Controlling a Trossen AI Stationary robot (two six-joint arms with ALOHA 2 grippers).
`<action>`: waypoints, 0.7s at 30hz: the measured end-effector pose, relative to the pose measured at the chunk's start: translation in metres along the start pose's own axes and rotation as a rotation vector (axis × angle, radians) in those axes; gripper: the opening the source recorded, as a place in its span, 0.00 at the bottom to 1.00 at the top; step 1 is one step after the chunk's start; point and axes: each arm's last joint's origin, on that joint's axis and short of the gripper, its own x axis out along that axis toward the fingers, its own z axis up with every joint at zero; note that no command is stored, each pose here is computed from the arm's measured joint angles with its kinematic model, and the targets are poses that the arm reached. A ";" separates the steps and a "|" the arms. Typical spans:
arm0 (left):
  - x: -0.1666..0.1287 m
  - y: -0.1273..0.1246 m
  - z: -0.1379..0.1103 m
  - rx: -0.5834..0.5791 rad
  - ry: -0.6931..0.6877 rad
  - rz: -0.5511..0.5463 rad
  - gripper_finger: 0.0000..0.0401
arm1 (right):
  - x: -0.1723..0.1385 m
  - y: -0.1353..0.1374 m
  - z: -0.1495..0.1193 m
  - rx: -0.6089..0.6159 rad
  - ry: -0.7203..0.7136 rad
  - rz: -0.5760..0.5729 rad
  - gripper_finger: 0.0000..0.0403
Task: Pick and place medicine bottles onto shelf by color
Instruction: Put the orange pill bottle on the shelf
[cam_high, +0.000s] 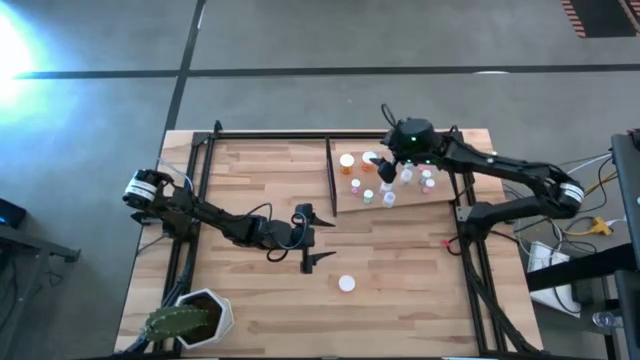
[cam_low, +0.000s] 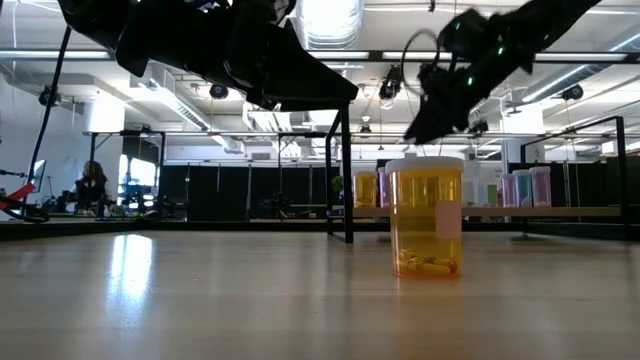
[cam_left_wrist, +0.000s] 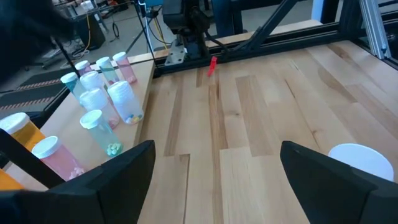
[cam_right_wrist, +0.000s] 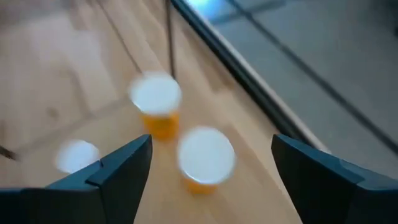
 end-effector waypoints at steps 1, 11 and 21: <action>0.000 0.000 0.000 0.000 0.000 0.000 0.82 | -0.008 0.003 0.006 -0.007 -0.029 0.007 0.79; 0.002 -0.001 -0.004 0.004 0.012 -0.002 0.82 | -0.066 0.089 0.006 -0.130 -0.151 0.232 0.71; 0.007 -0.003 -0.012 -0.012 0.039 -0.008 0.82 | -0.072 0.207 -0.060 -0.371 -0.024 0.446 0.69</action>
